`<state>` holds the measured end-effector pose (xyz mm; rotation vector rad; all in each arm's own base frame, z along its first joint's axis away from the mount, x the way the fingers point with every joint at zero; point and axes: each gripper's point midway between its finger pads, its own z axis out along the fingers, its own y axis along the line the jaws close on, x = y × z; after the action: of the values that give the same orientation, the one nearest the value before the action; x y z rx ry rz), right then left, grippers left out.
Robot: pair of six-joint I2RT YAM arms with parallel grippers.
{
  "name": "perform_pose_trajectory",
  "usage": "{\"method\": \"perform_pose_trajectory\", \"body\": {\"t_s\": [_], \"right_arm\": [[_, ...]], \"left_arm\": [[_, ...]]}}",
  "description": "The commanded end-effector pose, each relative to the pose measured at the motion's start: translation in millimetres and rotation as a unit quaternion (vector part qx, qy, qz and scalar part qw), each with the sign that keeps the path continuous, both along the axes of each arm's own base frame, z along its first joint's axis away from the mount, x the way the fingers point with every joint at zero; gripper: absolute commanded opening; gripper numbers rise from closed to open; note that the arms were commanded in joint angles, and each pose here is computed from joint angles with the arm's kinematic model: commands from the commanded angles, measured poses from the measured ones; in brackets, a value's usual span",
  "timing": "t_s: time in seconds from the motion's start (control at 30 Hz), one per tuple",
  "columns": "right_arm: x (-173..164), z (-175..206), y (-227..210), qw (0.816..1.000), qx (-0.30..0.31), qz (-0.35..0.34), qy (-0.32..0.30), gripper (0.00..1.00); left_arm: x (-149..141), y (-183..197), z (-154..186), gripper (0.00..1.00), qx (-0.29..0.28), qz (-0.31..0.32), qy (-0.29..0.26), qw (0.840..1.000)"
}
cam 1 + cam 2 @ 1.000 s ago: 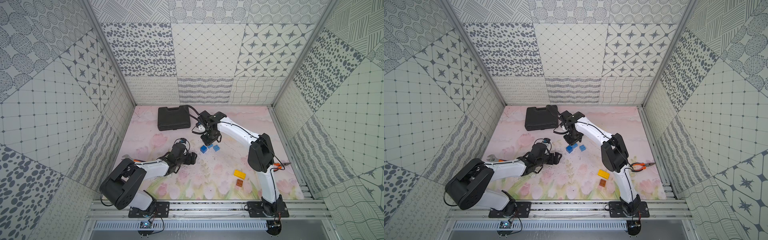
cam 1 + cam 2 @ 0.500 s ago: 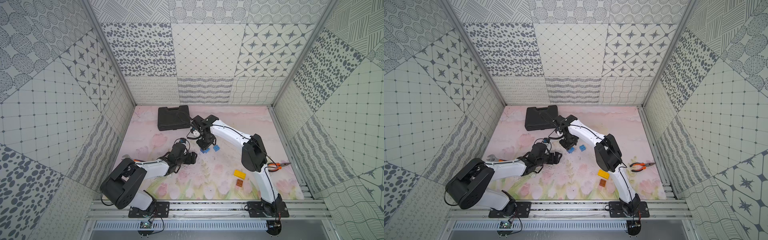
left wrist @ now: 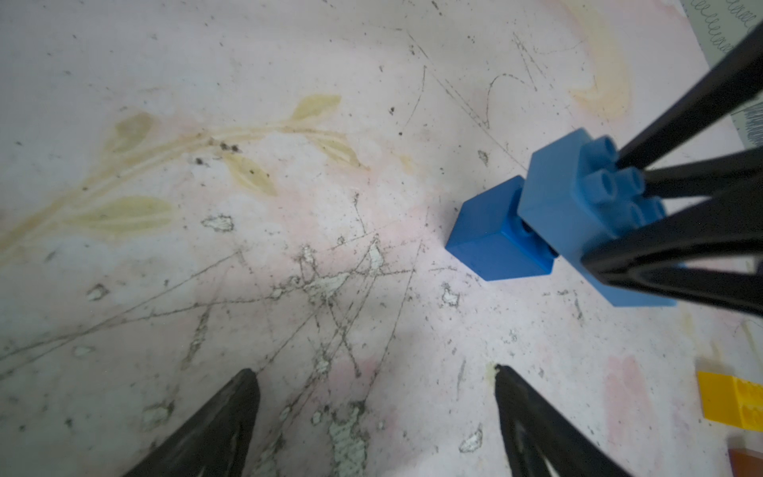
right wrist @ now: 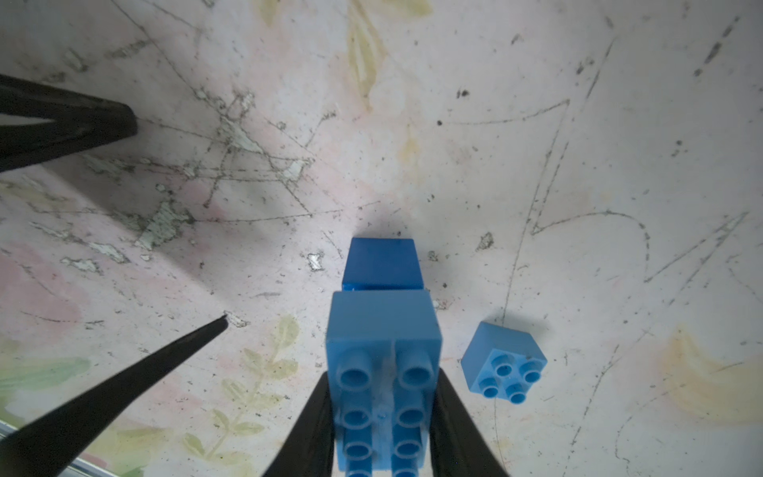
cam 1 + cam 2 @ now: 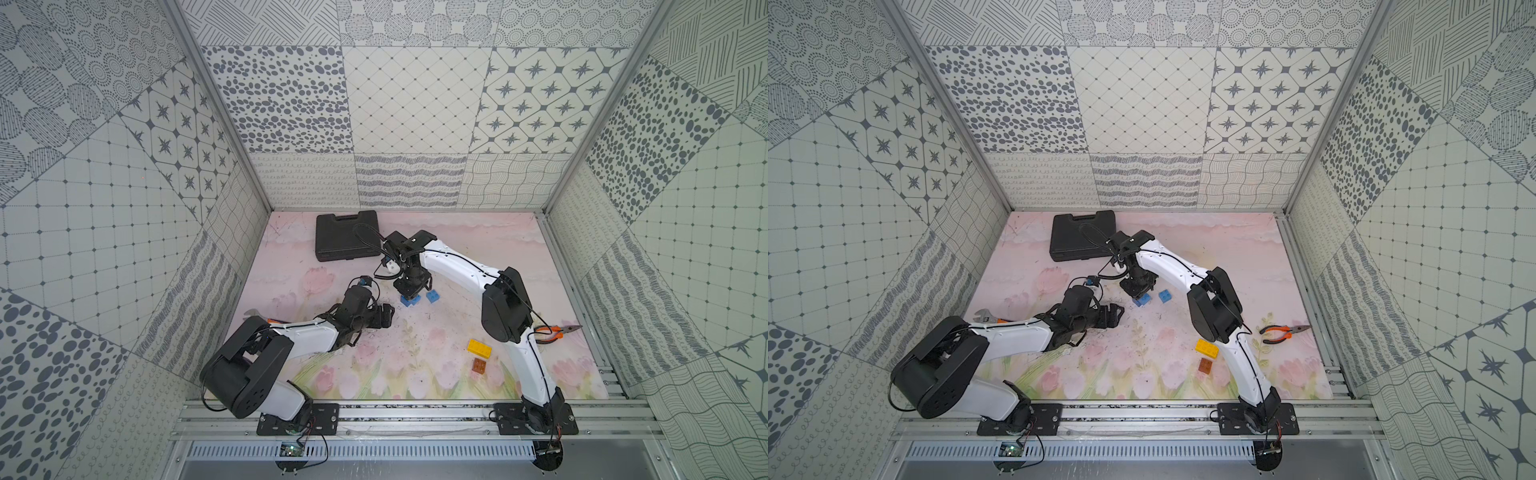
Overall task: Assemble the letter f with lego
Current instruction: Assemble the lego brick at the center of the board.
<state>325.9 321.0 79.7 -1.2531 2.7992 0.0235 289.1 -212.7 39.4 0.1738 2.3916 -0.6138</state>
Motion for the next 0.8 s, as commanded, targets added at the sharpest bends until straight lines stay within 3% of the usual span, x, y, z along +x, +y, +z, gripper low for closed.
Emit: {"method": "perform_pose_trajectory", "body": {"t_s": [0.0, 0.77], "right_arm": [[6.5, -1.8, 6.5, 1.000, 0.003, 0.005, -0.009, 0.27], [9.1, -7.2, 8.1, 1.000, -0.003, 0.006, -0.001, 0.27]], "left_arm": [[0.0, -0.9, -1.1, 0.90, 0.002, -0.001, 0.001, 1.000], [0.4, -0.5, -3.4, 0.90, 0.007, -0.003, 0.002, 1.000]]}}
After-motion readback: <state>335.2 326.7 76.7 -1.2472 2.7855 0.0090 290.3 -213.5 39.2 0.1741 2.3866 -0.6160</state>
